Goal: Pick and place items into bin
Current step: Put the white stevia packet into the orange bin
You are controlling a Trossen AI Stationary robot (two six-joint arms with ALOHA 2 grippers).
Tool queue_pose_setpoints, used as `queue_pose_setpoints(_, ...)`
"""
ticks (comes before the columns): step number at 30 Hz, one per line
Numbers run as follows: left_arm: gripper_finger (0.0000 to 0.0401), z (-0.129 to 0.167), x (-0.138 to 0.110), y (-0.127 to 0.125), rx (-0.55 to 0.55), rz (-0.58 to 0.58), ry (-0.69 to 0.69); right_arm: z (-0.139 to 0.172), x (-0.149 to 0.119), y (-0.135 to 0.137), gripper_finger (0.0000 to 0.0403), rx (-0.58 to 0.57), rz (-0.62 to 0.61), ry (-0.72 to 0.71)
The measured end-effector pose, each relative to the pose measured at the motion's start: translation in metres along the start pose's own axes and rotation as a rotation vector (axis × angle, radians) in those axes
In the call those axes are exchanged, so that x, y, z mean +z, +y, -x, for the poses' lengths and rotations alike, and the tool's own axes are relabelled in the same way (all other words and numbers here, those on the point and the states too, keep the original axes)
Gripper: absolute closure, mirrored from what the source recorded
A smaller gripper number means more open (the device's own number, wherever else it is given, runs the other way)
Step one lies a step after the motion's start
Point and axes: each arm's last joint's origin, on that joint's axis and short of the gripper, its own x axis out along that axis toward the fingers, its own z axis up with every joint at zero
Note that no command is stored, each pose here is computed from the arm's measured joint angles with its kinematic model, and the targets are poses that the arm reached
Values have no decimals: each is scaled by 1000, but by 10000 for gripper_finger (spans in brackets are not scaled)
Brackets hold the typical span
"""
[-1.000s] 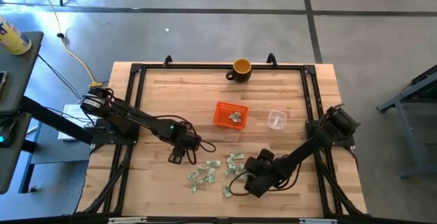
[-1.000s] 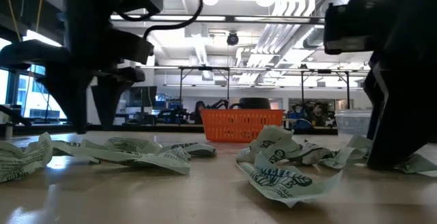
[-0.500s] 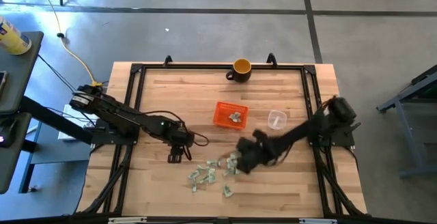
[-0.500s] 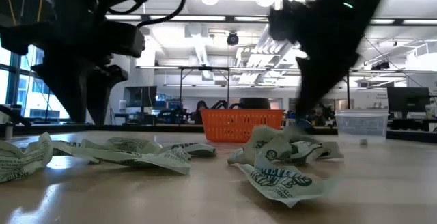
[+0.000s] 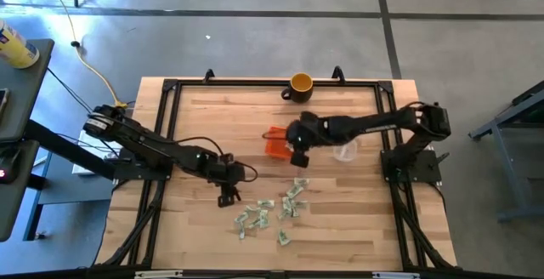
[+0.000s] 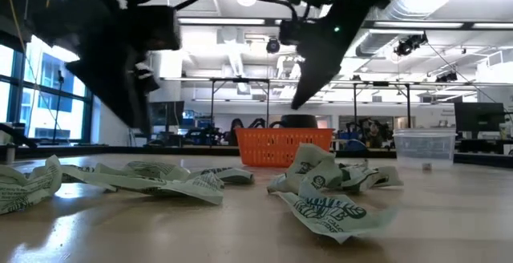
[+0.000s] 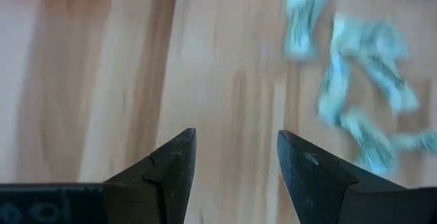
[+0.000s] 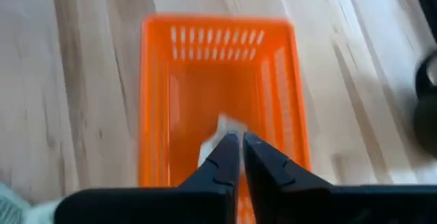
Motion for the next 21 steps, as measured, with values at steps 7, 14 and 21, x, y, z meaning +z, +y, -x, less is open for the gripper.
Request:
queue_pose_setpoints(7, 163, -3, -2, -6, -87, -112, 5, -1, 5, -18, 248, 24, -81, -7)
queue_pose_setpoints(14, 163, -1, -16, -35, -202, -274, 44, 2, 0, 2, 76, 70, 83, 31)
queue_pose_setpoints(21, 163, 2, -24, -52, -239, -226, 56, 39, -10, 21, 34, 56, 188, 49)
